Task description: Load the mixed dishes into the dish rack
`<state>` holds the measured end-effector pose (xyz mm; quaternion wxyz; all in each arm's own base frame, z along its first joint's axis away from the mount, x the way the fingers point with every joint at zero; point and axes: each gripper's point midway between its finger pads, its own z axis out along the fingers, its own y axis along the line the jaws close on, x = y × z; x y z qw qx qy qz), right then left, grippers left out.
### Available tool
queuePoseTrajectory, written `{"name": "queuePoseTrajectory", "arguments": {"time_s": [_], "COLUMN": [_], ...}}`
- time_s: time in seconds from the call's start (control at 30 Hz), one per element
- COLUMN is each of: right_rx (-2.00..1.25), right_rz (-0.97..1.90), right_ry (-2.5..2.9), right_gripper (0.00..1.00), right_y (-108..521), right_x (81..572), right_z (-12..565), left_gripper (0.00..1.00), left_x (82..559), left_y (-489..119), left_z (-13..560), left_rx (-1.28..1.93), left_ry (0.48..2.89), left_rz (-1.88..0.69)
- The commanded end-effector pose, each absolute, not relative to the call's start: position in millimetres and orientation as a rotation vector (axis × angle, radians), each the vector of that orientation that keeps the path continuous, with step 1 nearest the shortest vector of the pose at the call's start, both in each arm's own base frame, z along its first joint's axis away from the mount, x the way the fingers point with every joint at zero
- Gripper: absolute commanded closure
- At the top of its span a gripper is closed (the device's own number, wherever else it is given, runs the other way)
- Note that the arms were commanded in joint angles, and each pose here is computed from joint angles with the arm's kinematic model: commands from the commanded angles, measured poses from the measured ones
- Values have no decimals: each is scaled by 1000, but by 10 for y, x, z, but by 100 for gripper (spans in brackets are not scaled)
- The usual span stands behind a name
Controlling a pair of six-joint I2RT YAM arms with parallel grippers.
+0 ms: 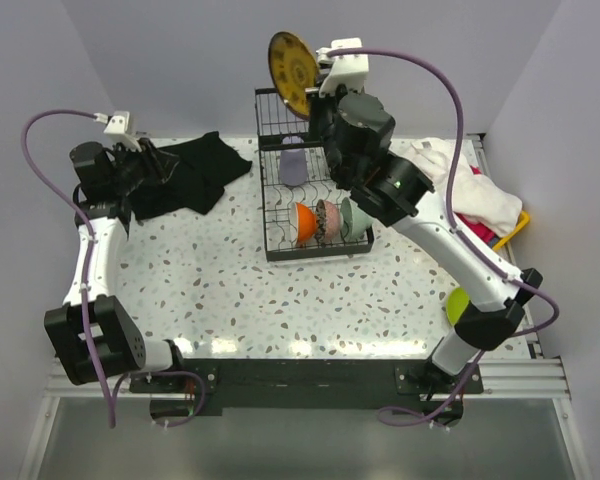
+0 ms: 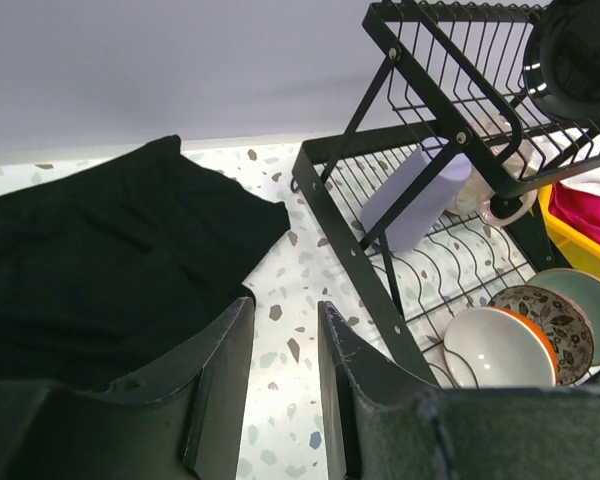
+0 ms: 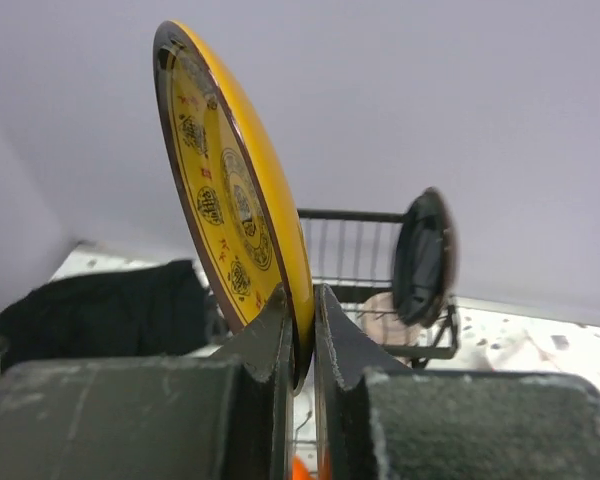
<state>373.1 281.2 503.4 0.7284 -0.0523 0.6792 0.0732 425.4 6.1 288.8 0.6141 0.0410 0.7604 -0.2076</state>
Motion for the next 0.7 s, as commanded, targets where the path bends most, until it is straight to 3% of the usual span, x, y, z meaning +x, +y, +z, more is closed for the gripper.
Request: {"name": "queuePoseTrajectory", "arguments": {"time_s": [0.0, 0.23, 0.67], "right_rx": [31, 130, 176], "right_rz": [-73, -186, -266], "right_ry": [1484, 1616, 1664], "right_gripper": [100, 100, 100], "right_y": [2449, 2117, 1997], "right_x": [4100, 4533, 4823], "right_z": [4956, 4630, 4260], "left_gripper": [64, 64, 63], "left_x": [4294, 4292, 4326], "left_y": [37, 34, 43], "left_z": [3067, 2922, 2854], "left_rx": [90, 101, 83], "left_ry": [1687, 1726, 1754], "left_rz": [-468, -467, -481]}}
